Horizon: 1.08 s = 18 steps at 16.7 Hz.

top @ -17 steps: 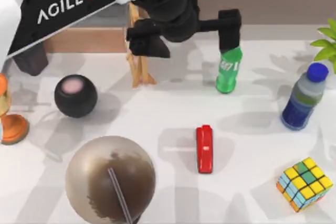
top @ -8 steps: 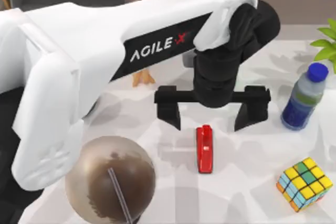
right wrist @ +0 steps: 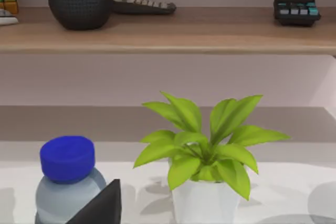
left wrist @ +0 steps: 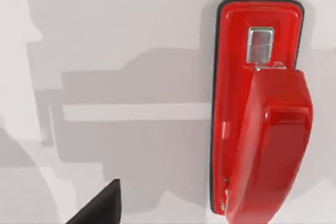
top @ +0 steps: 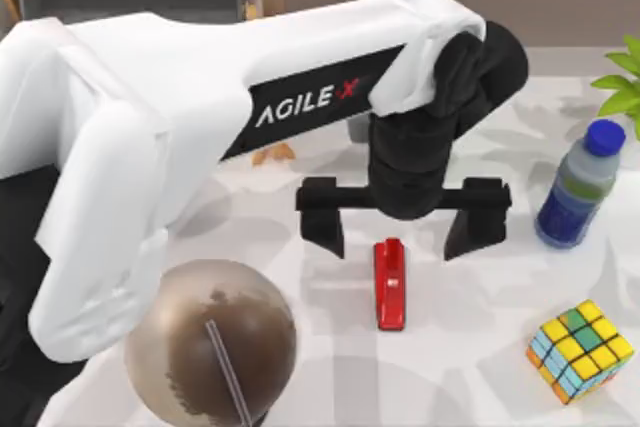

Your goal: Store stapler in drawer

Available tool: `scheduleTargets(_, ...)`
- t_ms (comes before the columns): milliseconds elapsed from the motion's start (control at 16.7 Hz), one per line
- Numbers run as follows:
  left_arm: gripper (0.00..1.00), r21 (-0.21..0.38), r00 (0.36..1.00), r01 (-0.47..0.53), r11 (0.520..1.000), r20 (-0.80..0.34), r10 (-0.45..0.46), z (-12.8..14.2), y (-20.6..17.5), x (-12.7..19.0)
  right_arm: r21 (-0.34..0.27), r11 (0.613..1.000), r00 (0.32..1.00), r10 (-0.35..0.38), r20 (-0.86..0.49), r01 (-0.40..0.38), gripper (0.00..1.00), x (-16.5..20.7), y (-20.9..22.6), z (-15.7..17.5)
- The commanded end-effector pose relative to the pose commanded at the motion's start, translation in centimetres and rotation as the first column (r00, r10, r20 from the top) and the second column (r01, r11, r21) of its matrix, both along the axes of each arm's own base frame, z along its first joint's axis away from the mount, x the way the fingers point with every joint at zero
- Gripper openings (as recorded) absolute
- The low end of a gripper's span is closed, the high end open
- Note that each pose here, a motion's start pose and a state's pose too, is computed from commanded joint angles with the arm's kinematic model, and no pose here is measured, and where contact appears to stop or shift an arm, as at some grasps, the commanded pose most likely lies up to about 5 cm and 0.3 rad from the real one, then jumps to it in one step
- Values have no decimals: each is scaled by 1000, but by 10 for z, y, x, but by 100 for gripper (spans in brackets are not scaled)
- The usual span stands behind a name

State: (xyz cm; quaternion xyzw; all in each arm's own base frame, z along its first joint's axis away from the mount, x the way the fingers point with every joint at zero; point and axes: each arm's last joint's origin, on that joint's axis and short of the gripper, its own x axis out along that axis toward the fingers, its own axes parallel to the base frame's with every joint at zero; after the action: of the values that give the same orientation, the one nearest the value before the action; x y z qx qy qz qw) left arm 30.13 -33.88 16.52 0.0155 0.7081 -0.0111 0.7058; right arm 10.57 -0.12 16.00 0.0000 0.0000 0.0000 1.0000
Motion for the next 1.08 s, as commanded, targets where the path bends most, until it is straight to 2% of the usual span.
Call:
scheduleTargets(300,100,-4,1000,0,1000,4,0,-46,0,-1,0,1000,1000,0,0,0,100,0,0,0)
scheduleTargets(540,100,-3,1000,0,1000,3,0,-48,0,-1,0,1000,1000,0,0,0,100,0,0,0)
scheduleTargets(1080,32,-3,1000,0,1000,3,0,-48,0,-1,0,1000,1000,0,0,0,100,0,0,0)
